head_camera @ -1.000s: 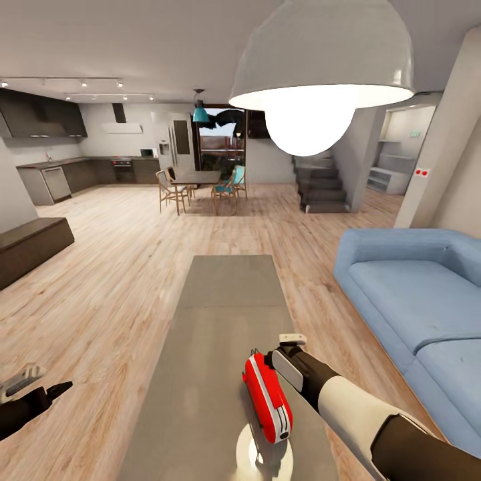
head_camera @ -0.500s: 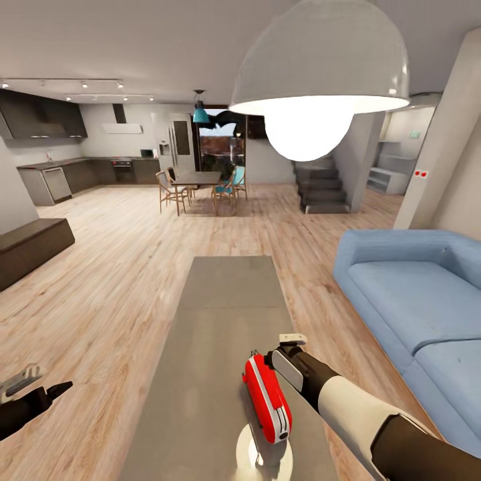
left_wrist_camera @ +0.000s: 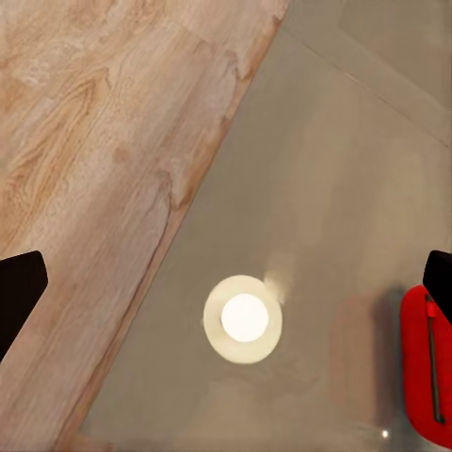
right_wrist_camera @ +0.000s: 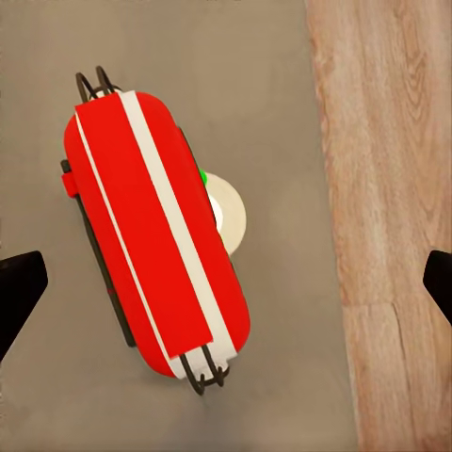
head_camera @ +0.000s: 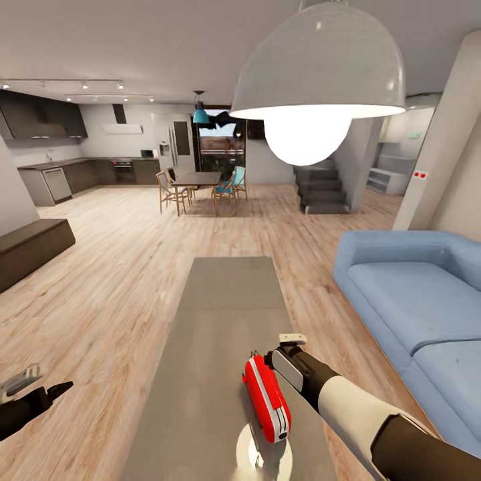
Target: Turn on the radio receiver that's on the table in the living room.
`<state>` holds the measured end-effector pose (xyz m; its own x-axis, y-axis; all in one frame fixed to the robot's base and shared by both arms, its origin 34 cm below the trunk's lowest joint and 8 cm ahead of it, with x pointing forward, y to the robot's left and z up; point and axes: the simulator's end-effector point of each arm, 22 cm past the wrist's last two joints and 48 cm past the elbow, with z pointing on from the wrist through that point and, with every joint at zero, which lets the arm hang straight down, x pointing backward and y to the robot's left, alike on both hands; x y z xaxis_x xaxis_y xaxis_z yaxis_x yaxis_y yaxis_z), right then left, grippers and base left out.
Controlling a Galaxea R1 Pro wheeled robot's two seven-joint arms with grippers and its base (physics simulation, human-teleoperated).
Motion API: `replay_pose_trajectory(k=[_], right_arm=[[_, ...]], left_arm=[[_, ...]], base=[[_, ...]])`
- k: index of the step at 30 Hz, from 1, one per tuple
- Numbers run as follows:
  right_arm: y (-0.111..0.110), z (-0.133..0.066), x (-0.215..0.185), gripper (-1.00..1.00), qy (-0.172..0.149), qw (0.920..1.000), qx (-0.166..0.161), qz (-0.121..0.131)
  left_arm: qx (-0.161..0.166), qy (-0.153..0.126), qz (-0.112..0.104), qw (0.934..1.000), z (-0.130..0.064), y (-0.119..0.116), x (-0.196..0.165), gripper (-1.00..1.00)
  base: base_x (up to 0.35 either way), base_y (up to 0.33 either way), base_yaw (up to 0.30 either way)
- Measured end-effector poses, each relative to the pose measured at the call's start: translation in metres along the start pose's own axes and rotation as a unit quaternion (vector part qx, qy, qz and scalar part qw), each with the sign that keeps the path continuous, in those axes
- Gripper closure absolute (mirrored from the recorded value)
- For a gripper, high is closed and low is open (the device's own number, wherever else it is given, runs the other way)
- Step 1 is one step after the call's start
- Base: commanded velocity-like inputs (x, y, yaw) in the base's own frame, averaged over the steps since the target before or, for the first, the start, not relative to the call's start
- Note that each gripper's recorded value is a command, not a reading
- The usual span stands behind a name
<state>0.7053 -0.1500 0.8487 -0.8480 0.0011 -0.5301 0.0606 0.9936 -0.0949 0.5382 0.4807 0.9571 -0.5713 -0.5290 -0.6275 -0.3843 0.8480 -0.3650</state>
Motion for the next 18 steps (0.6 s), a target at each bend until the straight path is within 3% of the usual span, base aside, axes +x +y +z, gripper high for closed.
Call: replay_pose_trajectory(k=[18], right_arm=[[-0.001, -0.015, -0.002, -1.00, 0.000, 1.0000, -0.001, 0.000]], left_arm=[[0.001, 0.001, -0.001, 1.0000, -0.013, -0.004, -0.003, -1.00]], base=[[0.000, 0.000, 0.000]])
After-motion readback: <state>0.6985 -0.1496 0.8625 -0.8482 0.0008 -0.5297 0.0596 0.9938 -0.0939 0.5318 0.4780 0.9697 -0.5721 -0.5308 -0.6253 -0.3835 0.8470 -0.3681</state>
